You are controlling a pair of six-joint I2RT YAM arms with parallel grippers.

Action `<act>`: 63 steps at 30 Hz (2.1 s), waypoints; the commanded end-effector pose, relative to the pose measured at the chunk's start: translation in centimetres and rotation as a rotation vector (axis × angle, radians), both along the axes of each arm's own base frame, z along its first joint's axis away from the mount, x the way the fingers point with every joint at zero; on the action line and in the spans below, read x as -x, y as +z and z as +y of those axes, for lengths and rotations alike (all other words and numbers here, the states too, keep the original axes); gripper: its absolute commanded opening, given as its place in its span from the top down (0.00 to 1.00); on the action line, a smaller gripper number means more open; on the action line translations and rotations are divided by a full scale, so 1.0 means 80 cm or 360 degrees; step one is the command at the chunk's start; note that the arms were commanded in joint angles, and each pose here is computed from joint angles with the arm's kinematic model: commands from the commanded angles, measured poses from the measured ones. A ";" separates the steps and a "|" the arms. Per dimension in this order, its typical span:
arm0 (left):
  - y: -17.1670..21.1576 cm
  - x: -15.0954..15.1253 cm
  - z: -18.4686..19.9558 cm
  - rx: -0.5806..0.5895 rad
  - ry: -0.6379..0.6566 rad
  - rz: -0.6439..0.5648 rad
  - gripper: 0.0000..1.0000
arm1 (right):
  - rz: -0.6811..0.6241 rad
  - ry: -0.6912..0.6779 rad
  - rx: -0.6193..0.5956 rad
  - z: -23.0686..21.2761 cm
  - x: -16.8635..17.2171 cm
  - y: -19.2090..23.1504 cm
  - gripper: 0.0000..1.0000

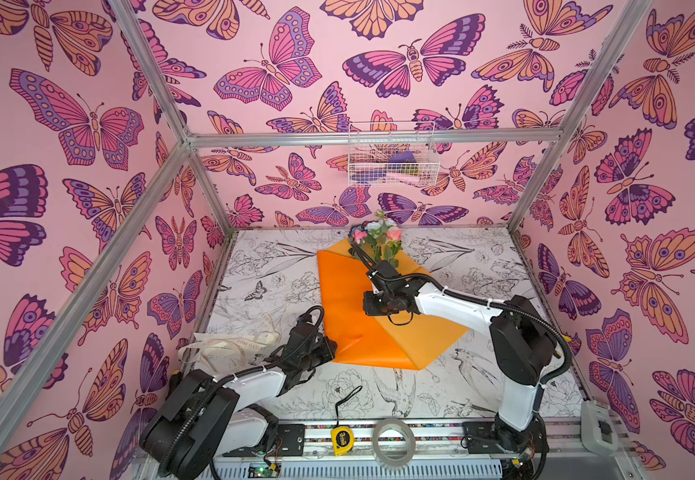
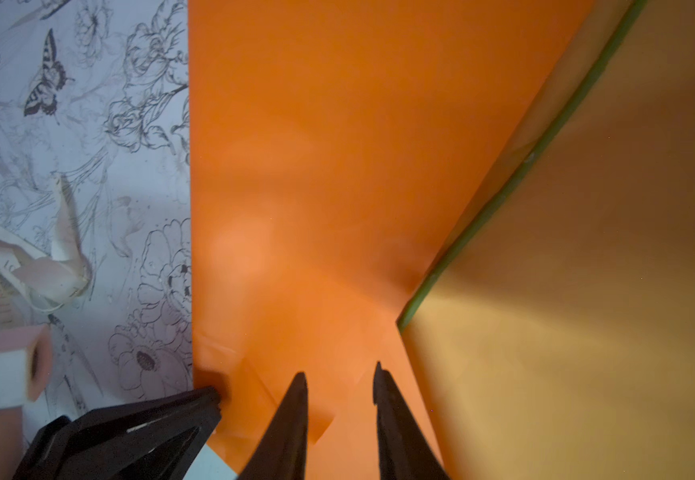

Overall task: Tie the bouquet of fake flowers
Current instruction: 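Release the sheet with the left gripper and raise it while the right holds the wrap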

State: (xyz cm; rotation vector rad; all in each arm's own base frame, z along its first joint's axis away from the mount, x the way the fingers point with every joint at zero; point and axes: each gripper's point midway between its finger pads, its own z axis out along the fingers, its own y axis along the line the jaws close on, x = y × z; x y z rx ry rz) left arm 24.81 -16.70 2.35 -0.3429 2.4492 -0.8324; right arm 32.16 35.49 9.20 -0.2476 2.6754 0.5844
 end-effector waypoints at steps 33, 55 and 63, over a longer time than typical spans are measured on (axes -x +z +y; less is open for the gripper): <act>0.081 -0.089 0.041 0.0079 0.0262 -0.0175 0.78 | 0.0305 0.0240 -0.0066 0.078 0.058 -0.095 0.79; -0.022 -0.216 0.054 0.0567 0.0397 0.0092 0.91 | 0.0402 0.0240 -0.0049 0.074 0.071 -0.112 0.81; -0.029 -0.253 0.073 0.0534 0.0472 0.0080 0.91 | 0.0436 0.0230 -0.0039 0.070 0.075 -0.121 0.82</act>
